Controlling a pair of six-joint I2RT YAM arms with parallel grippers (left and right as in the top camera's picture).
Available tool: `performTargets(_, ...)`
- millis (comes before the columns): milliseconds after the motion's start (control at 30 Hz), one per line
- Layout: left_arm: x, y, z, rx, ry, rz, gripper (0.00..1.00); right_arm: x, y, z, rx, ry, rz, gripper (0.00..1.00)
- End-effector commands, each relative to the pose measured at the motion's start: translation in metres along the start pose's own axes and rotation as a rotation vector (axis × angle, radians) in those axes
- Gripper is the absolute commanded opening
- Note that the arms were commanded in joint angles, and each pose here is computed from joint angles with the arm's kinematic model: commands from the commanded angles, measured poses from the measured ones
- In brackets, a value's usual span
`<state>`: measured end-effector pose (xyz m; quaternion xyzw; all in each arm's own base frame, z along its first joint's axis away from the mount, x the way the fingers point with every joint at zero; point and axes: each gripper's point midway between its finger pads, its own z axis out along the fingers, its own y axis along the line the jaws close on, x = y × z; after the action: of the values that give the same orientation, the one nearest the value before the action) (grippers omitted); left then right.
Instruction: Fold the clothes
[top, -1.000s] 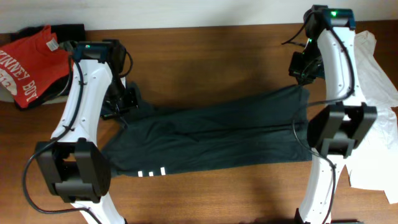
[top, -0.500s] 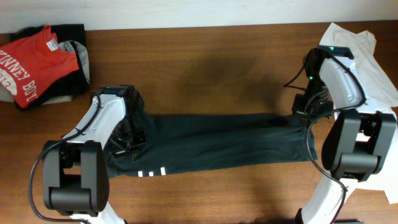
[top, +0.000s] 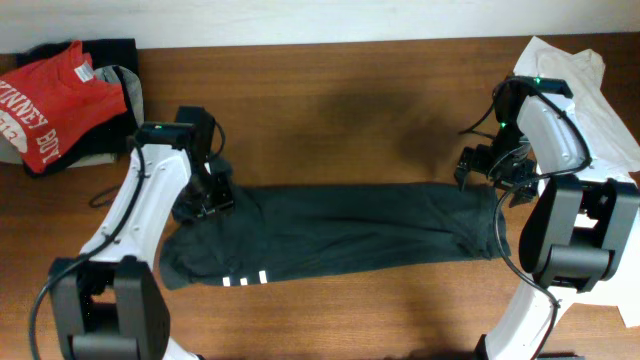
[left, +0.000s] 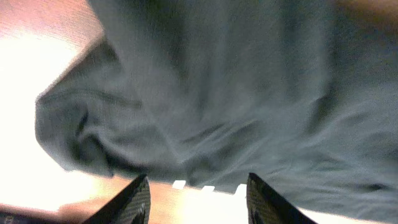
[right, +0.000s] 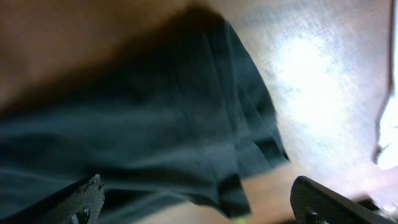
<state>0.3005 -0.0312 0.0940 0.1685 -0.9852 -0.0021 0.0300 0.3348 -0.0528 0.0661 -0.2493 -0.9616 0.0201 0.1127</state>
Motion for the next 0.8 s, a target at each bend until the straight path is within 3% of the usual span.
performTargets(0,0.001,-0.018,-0.007,0.027,-0.036,0.059,0.48,-0.010,0.009,-0.006,-0.061,-0.051,0.078,0.99)
performTargets(33,0.000,-0.028,-0.007,0.035,-0.057,0.112,0.48,-0.013,0.010,-0.006,-0.065,-0.062,0.077,0.99)
performTargets(133,0.013,-0.047,-0.003,0.026,-0.053,0.186,0.12,-0.005,0.014,0.000,-0.075,-0.030,0.023,0.94)
performTargets(167,0.015,-0.046,-0.001,0.023,-0.047,0.186,0.06,0.000,0.018,0.004,-0.085,-0.014,-0.035,0.76)
performTargets(200,0.015,-0.044,0.003,0.013,-0.047,0.185,0.01,0.005,0.022,0.009,-0.077,-0.003,-0.074,0.49)
performTargets(233,0.014,-0.041,0.007,0.000,-0.055,0.185,0.01,0.009,0.025,0.014,-0.075,0.007,-0.093,0.22)
performTargets(267,0.013,-0.041,0.015,0.002,-0.063,0.185,0.01,0.016,0.036,0.019,-0.101,0.024,-0.123,0.04)
performTargets(467,0.022,-0.034,0.046,-0.021,-0.019,0.182,0.01,0.025,0.066,0.024,-0.120,0.007,-0.230,0.04)
performTargets(600,0.045,0.001,0.078,-0.091,0.082,0.075,0.01,0.031,0.065,0.057,-0.115,0.015,-0.229,0.05)
performTargets(767,0.037,0.030,0.089,-0.074,0.094,-0.047,0.01,0.028,0.065,0.086,-0.130,-0.017,-0.152,0.05)
